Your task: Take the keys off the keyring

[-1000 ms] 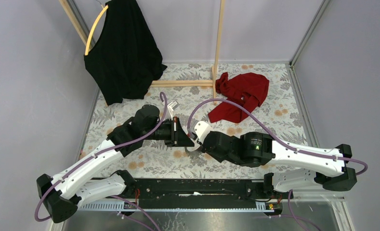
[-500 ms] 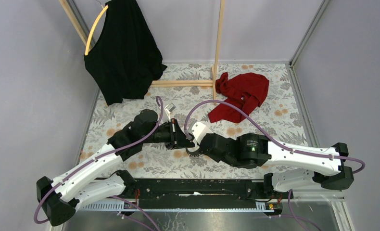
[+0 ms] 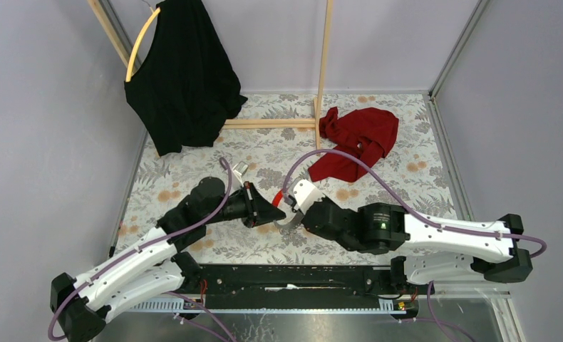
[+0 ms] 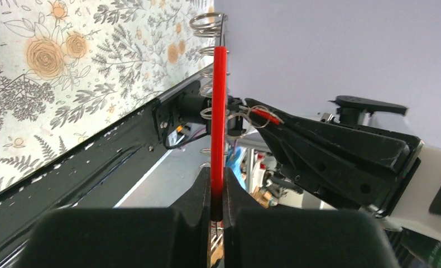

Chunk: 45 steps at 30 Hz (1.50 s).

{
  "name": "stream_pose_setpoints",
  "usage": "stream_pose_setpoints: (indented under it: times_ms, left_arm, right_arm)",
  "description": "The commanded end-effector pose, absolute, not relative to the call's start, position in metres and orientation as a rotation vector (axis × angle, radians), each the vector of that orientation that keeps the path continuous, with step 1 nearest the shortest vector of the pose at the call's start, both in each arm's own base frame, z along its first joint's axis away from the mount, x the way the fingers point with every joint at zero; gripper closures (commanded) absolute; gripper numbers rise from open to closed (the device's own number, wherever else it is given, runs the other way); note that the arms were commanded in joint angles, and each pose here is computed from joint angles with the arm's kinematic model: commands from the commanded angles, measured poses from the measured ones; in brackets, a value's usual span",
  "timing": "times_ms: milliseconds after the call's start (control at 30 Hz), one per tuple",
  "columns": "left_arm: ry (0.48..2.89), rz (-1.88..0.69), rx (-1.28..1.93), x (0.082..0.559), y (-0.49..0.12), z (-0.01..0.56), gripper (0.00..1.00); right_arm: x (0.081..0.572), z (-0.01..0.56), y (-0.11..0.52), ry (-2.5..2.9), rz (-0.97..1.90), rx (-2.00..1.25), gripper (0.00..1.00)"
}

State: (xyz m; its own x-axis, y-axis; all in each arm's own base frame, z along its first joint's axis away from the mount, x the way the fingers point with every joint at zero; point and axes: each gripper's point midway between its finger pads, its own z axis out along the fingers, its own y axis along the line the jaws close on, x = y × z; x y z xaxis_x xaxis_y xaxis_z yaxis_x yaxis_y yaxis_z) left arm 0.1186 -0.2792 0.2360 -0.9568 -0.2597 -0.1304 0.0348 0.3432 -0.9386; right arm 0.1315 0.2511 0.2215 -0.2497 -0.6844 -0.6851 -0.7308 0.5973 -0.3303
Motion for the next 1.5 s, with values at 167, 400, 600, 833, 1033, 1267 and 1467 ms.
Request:
stream_pose_setpoints:
  times_ms: [167,400,600,833,1033,1267,1467]
  left_arm:
    - [2.171,-1.884,-0.422,0.114,-0.284,0.241,1.00]
    - [2.119,-1.891,-0.247,0.104,-0.295,0.246,0.99]
    - [2.117,-1.722,-0.104,0.107,-0.288,0.248,0.57]
    - [2.035,-1.583,0.000,0.111,-0.269,0.258,0.46]
    - [1.823,-1.530,0.195,0.100,-0.246,0.302,0.50]
    - [1.526,-1.497,0.483,0.078,-0.233,0.363,0.54]
    - [1.383,-1.466,0.627,0.072,-0.238,0.380,0.63]
  right_arm:
    - [0.165,0.289,0.247,1.744,0.132,-0.774,1.00]
    - [0.168,0.313,0.264,1.567,0.216,-0.788,1.00]
    - [0.157,0.335,0.278,1.375,0.331,-0.855,1.00]
    - [0.132,0.356,0.288,1.164,0.502,-0.922,1.00]
    - [0.115,0.363,0.291,1.086,0.580,-0.985,1.00]
    - [0.096,0.366,0.299,1.030,0.683,-1.053,1.00]
    - [0.085,0.365,0.309,0.997,0.730,-1.108,1.00]
